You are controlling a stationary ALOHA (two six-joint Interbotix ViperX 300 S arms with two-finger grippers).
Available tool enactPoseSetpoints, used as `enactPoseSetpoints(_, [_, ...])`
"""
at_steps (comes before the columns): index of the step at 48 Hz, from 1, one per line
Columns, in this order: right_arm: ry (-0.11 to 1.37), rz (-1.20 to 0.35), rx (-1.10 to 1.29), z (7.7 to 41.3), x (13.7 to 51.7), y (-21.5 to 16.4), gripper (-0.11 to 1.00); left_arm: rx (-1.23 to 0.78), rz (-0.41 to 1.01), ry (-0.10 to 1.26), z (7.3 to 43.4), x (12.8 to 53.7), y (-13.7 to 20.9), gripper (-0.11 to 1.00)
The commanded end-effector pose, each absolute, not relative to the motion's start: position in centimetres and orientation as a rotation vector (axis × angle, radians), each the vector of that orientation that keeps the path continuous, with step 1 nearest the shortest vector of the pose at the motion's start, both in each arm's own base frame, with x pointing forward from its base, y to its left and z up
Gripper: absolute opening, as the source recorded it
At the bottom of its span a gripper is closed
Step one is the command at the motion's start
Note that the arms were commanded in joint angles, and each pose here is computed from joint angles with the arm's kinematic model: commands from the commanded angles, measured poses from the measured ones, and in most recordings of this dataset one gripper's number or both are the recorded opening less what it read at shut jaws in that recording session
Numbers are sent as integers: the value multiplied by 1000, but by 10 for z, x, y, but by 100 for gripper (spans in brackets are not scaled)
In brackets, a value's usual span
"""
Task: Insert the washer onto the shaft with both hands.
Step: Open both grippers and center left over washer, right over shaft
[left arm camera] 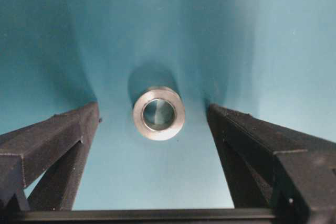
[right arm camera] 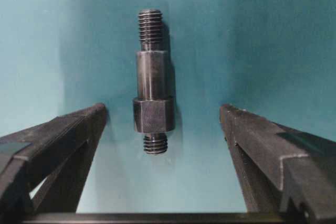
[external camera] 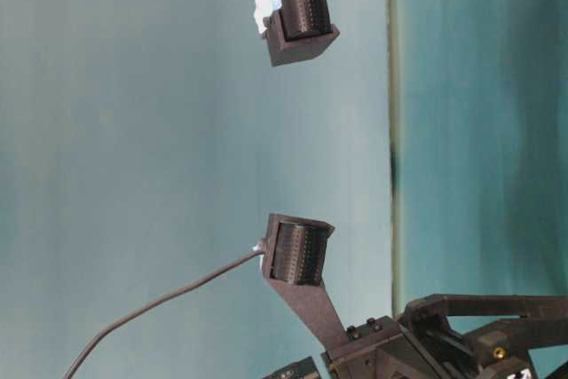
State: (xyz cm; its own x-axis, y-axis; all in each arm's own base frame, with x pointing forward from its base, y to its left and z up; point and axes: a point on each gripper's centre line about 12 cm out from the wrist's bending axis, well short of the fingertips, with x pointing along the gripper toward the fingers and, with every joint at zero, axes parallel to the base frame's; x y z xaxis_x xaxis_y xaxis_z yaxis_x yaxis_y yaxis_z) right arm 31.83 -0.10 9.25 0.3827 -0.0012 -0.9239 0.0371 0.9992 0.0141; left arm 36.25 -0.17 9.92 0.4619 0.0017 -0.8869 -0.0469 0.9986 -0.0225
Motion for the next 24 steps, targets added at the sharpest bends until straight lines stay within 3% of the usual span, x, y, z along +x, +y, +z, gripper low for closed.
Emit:
enactPoseSetpoints(1, [1167,-22,34,94,320,0,92,-44,26,1070,104,367,-3,95])
enactPoseSetpoints(15, [1166,-22,34,95,320,0,90,-44,25,1063,106,368,-3,94])
enactPoseSetpoints(20, [1166,-19,32,95,320,0,81,-42,24,1055,108,369,-3,93])
enactPoseSetpoints(24, [1164,-20,33,95,321,0,67,-41,23,1051,109,370,-3,90])
